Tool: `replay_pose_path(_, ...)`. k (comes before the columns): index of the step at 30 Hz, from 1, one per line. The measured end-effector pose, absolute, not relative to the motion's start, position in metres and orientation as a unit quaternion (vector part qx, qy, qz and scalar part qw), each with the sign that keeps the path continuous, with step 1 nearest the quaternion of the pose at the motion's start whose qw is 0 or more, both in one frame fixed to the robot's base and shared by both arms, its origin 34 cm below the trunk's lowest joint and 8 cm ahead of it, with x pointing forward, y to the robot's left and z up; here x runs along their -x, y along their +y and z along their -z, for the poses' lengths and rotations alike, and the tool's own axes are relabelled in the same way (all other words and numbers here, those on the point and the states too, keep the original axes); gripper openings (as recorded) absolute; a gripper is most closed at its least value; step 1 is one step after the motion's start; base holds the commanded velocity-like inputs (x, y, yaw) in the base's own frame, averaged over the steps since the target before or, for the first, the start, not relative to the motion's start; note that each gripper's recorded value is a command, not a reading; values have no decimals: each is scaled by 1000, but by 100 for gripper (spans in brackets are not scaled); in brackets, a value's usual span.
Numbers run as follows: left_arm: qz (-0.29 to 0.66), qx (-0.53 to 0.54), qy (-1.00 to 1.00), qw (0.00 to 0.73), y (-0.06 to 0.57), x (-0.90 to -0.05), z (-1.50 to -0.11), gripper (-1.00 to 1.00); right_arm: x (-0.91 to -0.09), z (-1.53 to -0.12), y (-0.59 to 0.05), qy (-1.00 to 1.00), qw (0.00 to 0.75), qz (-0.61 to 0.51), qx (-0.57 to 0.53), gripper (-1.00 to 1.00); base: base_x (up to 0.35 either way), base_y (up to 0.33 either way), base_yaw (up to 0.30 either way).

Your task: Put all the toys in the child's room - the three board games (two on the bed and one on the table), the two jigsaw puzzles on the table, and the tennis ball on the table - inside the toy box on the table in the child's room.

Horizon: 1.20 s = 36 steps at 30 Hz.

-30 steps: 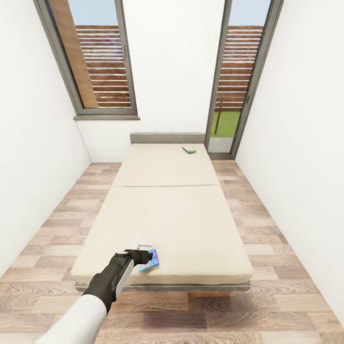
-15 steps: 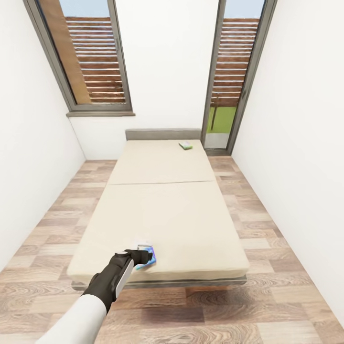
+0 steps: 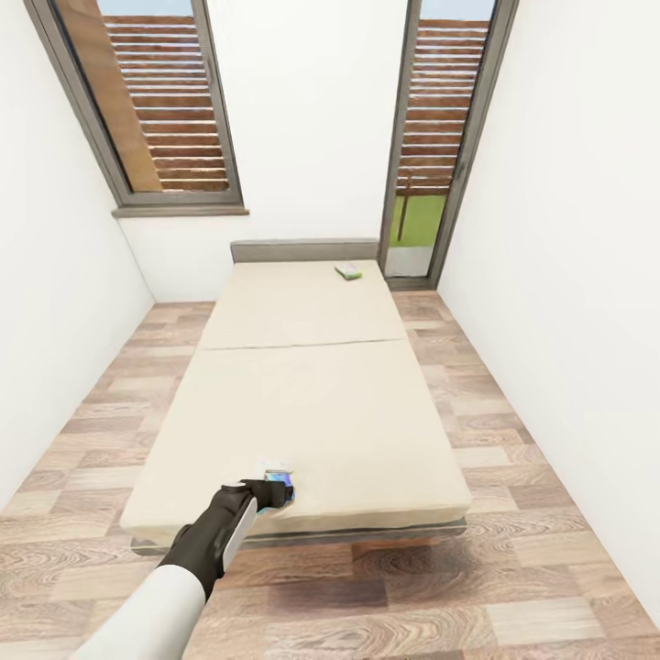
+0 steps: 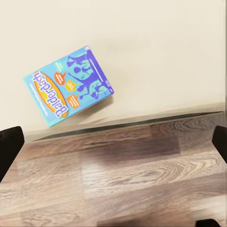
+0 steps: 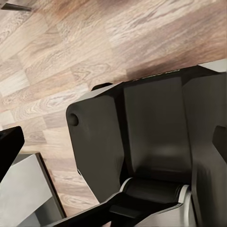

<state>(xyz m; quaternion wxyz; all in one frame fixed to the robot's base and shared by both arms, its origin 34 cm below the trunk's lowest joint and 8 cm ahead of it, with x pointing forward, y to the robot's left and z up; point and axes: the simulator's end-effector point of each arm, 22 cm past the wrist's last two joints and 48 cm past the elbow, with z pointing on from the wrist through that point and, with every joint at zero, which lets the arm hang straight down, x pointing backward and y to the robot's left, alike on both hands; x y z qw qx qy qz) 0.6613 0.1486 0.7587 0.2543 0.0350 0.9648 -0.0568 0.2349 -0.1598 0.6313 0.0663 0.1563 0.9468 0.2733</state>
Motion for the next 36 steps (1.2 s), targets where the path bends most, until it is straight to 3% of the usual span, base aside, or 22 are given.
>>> replay_pose_path(36,66,-36,975,208,136,-639,-726,100,-213,-625,-158,948,39,-270,-163,100,0,0,-79)
